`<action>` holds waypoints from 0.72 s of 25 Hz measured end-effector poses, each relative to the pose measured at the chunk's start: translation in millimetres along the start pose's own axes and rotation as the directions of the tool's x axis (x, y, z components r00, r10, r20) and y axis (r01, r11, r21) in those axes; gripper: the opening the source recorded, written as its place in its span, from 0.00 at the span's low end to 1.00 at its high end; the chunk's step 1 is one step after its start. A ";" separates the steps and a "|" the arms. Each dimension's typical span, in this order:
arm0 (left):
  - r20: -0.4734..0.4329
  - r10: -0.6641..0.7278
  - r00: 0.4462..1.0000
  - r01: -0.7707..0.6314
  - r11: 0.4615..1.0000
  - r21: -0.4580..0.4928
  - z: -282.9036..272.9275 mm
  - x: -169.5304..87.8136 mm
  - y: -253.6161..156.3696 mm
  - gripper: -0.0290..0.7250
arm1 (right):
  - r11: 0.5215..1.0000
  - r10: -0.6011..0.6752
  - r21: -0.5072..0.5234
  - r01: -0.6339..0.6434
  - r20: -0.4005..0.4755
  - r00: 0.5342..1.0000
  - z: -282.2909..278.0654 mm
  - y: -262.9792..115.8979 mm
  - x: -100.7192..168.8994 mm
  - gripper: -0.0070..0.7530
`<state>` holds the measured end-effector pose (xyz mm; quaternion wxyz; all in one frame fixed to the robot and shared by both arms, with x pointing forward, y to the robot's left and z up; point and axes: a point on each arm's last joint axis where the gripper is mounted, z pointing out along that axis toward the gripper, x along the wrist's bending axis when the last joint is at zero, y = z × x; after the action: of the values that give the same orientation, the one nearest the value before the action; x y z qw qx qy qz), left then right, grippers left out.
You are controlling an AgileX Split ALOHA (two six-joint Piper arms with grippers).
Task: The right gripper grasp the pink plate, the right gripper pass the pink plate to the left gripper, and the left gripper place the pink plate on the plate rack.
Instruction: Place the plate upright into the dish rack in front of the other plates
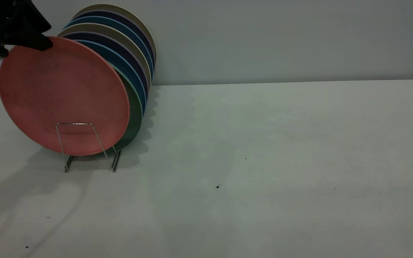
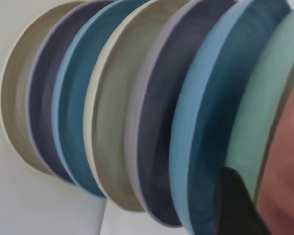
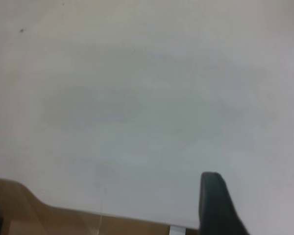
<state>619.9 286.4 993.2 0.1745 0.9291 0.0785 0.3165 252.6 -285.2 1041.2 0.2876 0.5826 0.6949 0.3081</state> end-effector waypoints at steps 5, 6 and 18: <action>0.013 -0.057 0.998 0.058 0.998 -0.006 -0.3 -1.1 0.7 0.59 | 1.000 0.000 0.000 0.000 0.001 1.000 0.0 0.0 -0.1 0.57; 0.022 -0.062 0.998 0.062 0.998 -0.010 -0.7 -1.8 1.2 0.59 | 1.000 0.000 0.000 0.000 0.001 1.000 0.0 0.0 -0.1 0.57; 0.096 -0.072 0.993 0.077 0.996 -0.045 -16.3 -6.3 10.2 0.60 | 1.000 0.000 0.000 0.000 0.003 1.000 0.0 -0.1 -0.2 0.57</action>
<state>605.3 279.8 1005.5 0.2121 0.9349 0.0972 0.2674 252.5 -285.4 1041.2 0.2885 0.5829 0.6947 0.3072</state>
